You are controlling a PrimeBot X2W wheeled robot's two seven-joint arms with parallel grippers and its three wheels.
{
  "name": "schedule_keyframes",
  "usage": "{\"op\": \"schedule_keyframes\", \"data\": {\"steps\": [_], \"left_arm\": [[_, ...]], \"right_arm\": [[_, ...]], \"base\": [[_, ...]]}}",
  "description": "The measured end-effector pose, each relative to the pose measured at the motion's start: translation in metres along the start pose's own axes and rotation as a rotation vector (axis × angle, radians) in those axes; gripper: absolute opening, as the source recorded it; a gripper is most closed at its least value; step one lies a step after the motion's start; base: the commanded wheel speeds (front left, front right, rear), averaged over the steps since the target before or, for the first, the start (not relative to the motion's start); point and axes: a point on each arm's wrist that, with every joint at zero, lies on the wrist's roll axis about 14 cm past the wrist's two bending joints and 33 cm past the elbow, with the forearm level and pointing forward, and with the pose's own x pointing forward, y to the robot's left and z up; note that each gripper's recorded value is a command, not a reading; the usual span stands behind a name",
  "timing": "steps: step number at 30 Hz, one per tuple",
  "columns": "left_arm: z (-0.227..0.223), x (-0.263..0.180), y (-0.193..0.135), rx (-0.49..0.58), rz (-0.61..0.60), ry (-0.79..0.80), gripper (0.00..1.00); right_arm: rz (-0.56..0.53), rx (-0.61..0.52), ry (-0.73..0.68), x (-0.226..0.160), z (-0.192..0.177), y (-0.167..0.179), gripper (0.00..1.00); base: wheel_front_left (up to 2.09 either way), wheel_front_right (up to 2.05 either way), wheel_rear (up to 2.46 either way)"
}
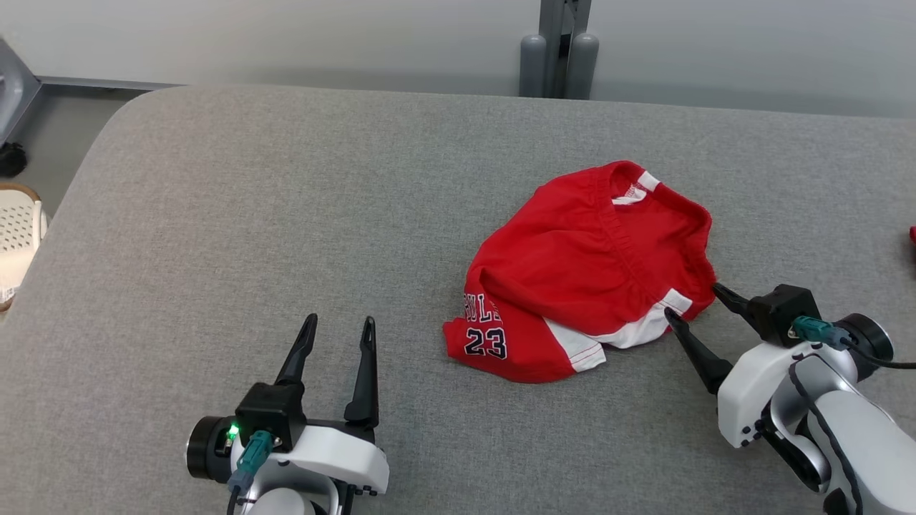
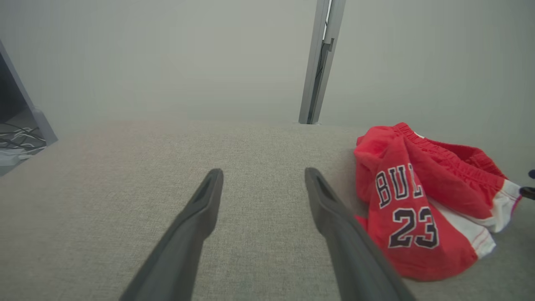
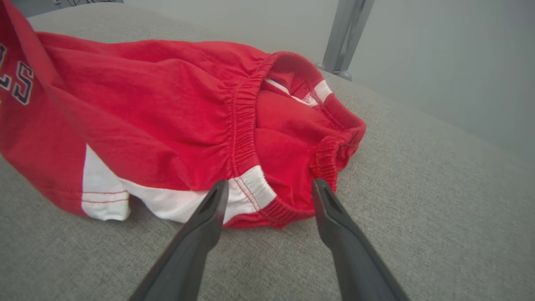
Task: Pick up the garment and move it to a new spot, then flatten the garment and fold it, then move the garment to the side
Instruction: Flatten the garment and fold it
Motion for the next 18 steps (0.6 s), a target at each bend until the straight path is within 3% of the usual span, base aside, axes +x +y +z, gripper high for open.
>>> {"op": "schedule_keyframes", "data": {"steps": [9, 11, 18], "left_arm": [[-0.001, 0.000, 0.006, 0.005, 0.020, 0.004, 1.00], [-0.001, 0.000, 0.007, 0.005, 0.022, 0.005, 1.00], [0.002, 0.000, 0.006, 0.007, 0.021, -0.004, 1.00]], "right_arm": [[0.046, 0.013, 0.059, 0.014, -0.015, 0.007, 1.00], [0.053, 0.019, 0.070, 0.015, -0.018, 0.008, 0.00], [0.012, 0.036, -0.027, 0.012, 0.004, -0.006, 0.00]], "base": [[0.00, 0.00, 0.00], [0.00, 0.00, 0.00], [0.00, 0.00, 0.00]]}}
